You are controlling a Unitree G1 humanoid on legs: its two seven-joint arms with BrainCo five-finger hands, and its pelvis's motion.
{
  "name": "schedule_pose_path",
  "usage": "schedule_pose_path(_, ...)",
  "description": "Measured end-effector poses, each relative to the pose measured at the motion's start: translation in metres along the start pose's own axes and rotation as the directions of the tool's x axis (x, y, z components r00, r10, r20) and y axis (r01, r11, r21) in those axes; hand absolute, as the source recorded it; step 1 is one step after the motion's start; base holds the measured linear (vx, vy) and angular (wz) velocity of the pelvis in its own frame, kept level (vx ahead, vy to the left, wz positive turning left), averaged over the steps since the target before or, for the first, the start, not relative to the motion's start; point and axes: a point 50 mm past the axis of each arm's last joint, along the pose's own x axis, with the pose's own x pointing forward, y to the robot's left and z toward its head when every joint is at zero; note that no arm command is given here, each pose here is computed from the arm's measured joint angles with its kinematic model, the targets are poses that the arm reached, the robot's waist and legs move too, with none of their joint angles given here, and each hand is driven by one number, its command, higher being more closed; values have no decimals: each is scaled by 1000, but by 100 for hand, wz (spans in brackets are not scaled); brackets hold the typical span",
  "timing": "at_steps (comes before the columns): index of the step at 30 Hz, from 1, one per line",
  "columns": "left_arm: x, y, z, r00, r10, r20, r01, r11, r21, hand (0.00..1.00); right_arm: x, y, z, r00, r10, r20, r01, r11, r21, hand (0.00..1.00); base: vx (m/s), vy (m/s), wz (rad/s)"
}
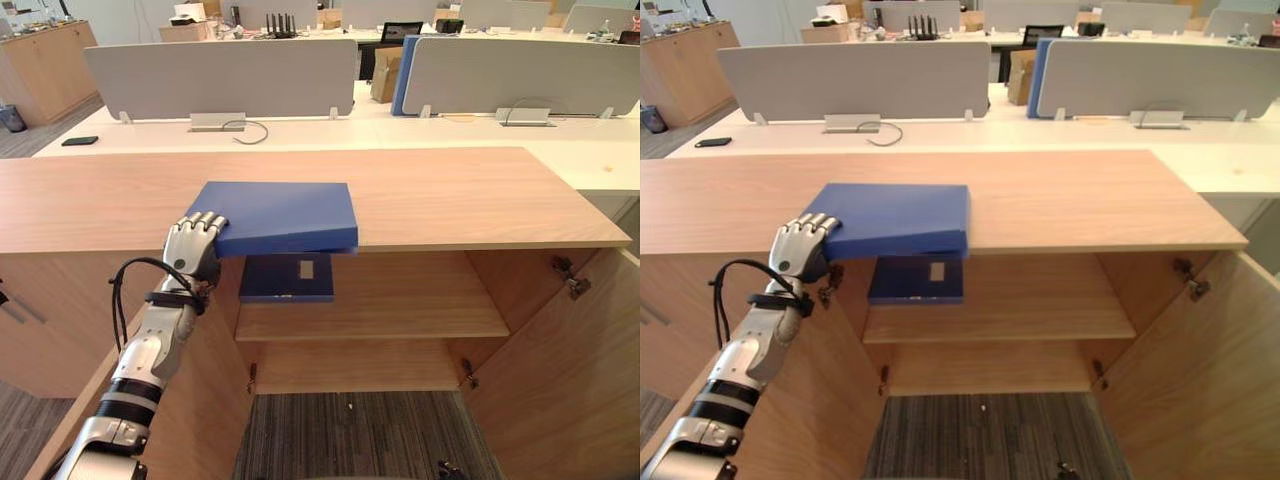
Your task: Walk over to the cabinet, pick up the folder, carry it to the office cabinet, place the folder inside the office cabinet, then close the office cabinet door
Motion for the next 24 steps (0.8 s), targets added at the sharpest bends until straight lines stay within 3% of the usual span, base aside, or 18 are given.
schedule_pose_path(6,-1,0,9,1000,21,-7,-22,998,-52,100,0,0,-1,1000,-3,-3,3,1000,0,0,2,12,-1)
schedule_pose_path(9,-22,11,31,996,91,-18,-93,977,-190,100,0,0,-3,1000,-9,-9,9,1000,0,0,31,39,1)
schedule_pose_path(10,-43,19,52,991,128,-30,-130,928,-348,100,-1,0,-8,1000,-10,-22,10,1000,0,0,33,23,3)
schedule_pose_path(11,-50,22,58,990,139,-36,-141,899,-415,100,-1,0,-9,1000,-11,-26,11,1000,1,0,43,27,5)
schedule_pose_path(13,-68,31,78,986,153,-66,-159,743,-650,100,-2,-1,-13,999,-12,-36,12,1000,7,0,28,15,5)
schedule_pose_path(14,-71,31,80,987,141,-75,-153,691,-707,100,-2,-1,-14,999,-12,-38,12,1000,14,0,7,3,3)
schedule_pose_path(15,-77,31,81,989,109,-97,-143,586,-797,100,-2,-1,-13,999,-11,-38,13,999,46,0,0,0,0)
schedule_pose_path(16,-80,30,80,989,95,-114,-147,536,-831,100,-2,-1,-12,999,-11,-32,12,999,51,0,0,0,0)
schedule_pose_path(17,-89,26,76,986,20,-165,-163,306,-938,100,-3,1,-7,1000,-4,2,4,994,114,0,-10,-7,-5)
schedule_pose_path(18,-93,23,74,982,-12,-190,-184,215,-959,100,-4,2,-3,1000,0,25,-3,992,129,0,-18,-4,-20)
schedule_pose_path(19,-104,19,69,968,-77,-239,-235,54,-970,100,-6,5,4,997,9,75,-21,985,171,0,-24,-14,-22)
schedule_pose_path(21,-121,10,64,937,-174,-302,-328,-147,-933,100,-18,10,22,977,15,213,-70,965,253,0,-42,-34,-11)
schedule_pose_path(24,-139,9,61,910,-231,-346,-399,-253,-881,100,-40,13,49,917,-7,398,-156,914,374,0,-77,-37,-5)
